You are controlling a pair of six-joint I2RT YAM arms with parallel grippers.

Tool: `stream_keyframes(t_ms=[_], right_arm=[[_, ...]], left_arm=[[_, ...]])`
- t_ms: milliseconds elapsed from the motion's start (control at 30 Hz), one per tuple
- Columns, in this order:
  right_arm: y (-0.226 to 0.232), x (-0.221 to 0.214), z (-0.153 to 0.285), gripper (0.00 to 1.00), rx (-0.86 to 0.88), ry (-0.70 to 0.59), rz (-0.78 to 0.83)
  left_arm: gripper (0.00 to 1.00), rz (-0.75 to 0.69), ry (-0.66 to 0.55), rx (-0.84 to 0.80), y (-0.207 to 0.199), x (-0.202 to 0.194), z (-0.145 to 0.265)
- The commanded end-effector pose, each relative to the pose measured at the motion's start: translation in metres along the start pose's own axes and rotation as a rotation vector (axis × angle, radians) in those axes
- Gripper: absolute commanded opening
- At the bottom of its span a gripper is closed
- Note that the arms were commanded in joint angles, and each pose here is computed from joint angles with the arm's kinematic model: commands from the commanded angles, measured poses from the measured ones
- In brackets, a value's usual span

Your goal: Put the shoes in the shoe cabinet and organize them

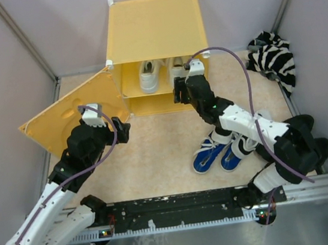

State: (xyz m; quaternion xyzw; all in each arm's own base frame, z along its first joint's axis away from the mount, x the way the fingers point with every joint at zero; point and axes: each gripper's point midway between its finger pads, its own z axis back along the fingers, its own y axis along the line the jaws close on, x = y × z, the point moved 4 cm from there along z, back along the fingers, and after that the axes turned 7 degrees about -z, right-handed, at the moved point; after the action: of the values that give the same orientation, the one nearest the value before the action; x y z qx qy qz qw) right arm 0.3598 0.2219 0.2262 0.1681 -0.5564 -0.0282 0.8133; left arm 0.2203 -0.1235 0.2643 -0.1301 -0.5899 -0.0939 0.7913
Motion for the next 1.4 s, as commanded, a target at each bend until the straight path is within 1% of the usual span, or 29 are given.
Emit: stream_keyframes(t_ms=[0, 100, 200, 333, 433, 500, 567, 633, 733, 833, 933, 1033, 1267, 1367], right_arm=[[0.019, 0.017, 0.035, 0.63, 0.087, -0.002, -0.012], [0.015, 0.002, 0.057, 0.63, 0.056, 0.096, -0.010], [-0.002, -0.017, 0.086, 0.63, -0.017, 0.186, -0.018], [-0.045, -0.027, 0.135, 0.65, -0.201, 0.247, -0.082], [-0.068, -0.025, 0.173, 0.68, -0.285, 0.265, -0.127], [-0.084, -0.028, 0.193, 0.69, -0.343, 0.295, -0.146], [-0.100, -0.038, 0.202, 0.70, -0.411, 0.357, -0.159], [-0.107, -0.049, 0.203, 0.70, -0.435, 0.407, -0.190], [-0.111, -0.056, 0.196, 0.70, -0.456, 0.390, -0.208], [-0.113, -0.054, 0.181, 0.70, -0.480, 0.366, -0.162], [-0.111, -0.058, 0.165, 0.70, -0.499, 0.399, -0.109], [-0.111, -0.061, 0.152, 0.70, -0.512, 0.393, -0.095], [-0.122, -0.074, 0.129, 0.69, -0.539, 0.322, -0.170], [-0.131, -0.083, 0.122, 0.67, -0.571, 0.335, -0.187]], left_arm=[[0.99, -0.003, -0.022, -0.007, -0.002, 0.006, -0.001], [0.99, -0.001, -0.024, -0.009, -0.002, 0.007, 0.000], [0.99, 0.003, -0.023, -0.008, -0.001, 0.006, 0.001], [0.99, 0.005, -0.013, -0.026, -0.003, 0.003, 0.002], [0.99, 0.002, -0.005, -0.036, -0.005, 0.002, 0.003], [0.99, 0.002, -0.005, -0.046, -0.006, 0.002, 0.003], [0.99, 0.004, -0.006, -0.058, -0.007, 0.001, 0.004], [0.99, 0.004, -0.012, -0.061, -0.008, 0.001, 0.004], [0.99, 0.000, -0.020, -0.059, -0.007, 0.001, 0.005], [0.99, -0.006, -0.026, -0.062, -0.007, 0.002, 0.005], [0.99, -0.005, -0.026, -0.061, -0.006, 0.002, 0.006], [0.99, -0.001, -0.023, -0.063, -0.007, 0.000, 0.005], [0.99, -0.018, -0.006, -0.058, -0.006, -0.003, 0.002], [0.99, -0.022, 0.002, -0.054, -0.006, -0.004, 0.000]])
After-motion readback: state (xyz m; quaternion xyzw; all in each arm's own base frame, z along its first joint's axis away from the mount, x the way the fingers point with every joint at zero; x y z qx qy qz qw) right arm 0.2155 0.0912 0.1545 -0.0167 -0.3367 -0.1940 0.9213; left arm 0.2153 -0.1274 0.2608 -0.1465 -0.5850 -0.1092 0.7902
